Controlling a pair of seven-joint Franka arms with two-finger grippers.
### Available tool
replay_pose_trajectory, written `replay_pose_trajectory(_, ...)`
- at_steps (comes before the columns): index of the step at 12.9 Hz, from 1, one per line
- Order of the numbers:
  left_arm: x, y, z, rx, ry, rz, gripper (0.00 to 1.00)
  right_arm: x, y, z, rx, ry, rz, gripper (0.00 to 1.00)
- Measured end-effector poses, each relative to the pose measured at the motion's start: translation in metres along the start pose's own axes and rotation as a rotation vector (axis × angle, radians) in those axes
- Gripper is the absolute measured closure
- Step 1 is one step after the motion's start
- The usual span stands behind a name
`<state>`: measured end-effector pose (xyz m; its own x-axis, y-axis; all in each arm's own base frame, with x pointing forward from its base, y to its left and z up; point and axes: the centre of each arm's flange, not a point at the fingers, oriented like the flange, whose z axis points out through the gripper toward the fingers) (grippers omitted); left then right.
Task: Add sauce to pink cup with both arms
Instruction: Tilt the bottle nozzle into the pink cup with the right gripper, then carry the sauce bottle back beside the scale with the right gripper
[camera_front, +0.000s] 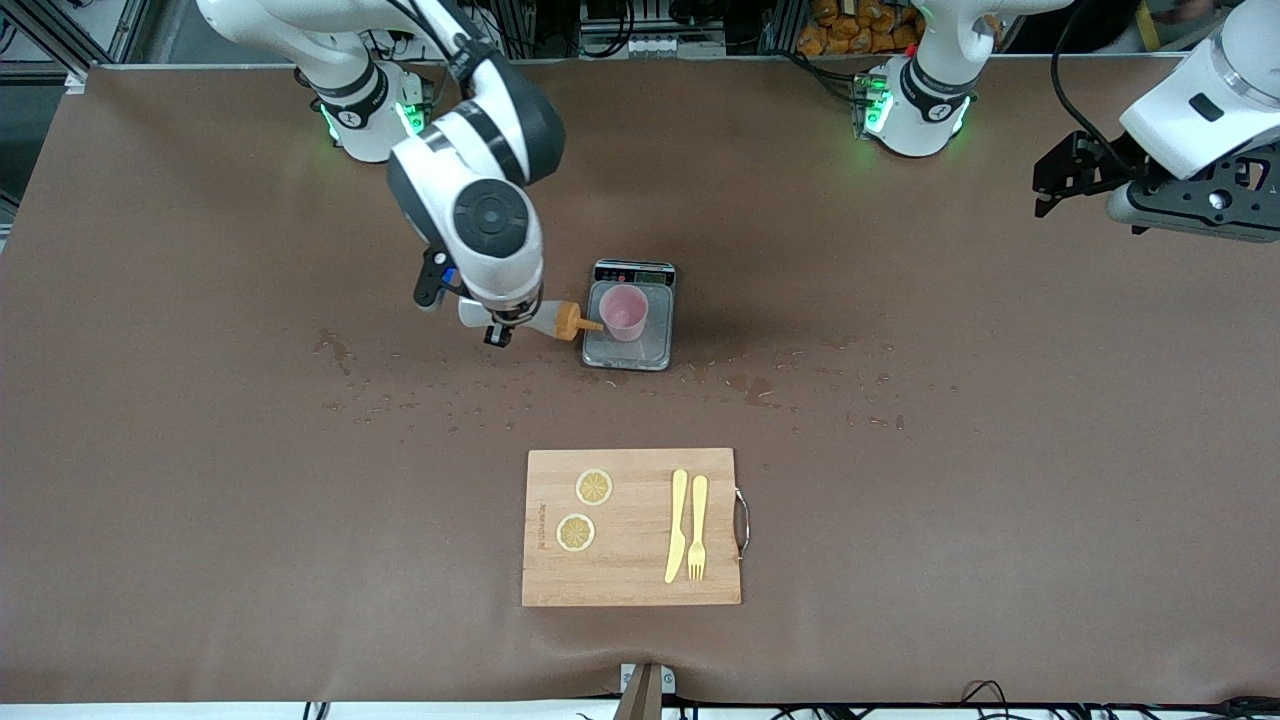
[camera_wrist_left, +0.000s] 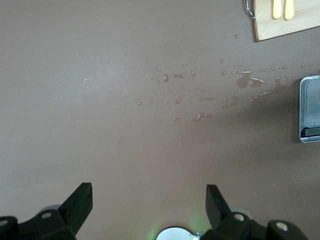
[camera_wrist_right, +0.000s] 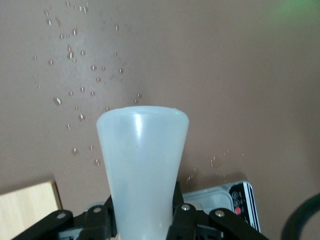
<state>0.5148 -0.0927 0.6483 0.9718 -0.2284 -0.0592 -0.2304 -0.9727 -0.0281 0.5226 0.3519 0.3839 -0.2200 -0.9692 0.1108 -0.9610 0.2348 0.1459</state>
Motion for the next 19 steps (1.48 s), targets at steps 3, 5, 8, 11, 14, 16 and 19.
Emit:
replay_pose_trajectory(3,-0.001,-0.005,0.001,-0.001,-0.006,-0.02,0.0,0.03,-0.014,-0.007,-0.03,-0.09,-0.03,0.59)
replay_pose_trajectory(5,-0.001,-0.006,0.001,-0.001,-0.006,-0.024,0.0,0.048,-0.023,-0.014,-0.049,-0.168,-0.05,0.59)
replay_pose_trajectory(8,-0.001,-0.002,0.001,-0.001,-0.007,-0.022,0.0,0.089,-0.039,-0.022,-0.089,-0.291,-0.099,0.59)
replay_pose_trajectory(11,-0.001,0.0,0.001,0.0,-0.008,-0.021,0.0,0.137,-0.057,-0.013,-0.118,-0.407,-0.175,0.59)
replay_pose_trajectory(14,-0.001,0.0,0.002,0.0,-0.01,-0.023,0.0,0.178,-0.074,0.001,-0.132,-0.487,-0.214,0.59)
replay_pose_trajectory(16,-0.001,0.0,0.003,-0.001,-0.012,-0.03,0.0,0.2,-0.083,0.004,-0.146,-0.54,-0.236,0.59)
replay_pose_trajectory(19,-0.001,0.0,0.003,0.0,-0.013,-0.072,0.0,0.229,-0.092,0.007,-0.161,-0.591,-0.261,0.59)
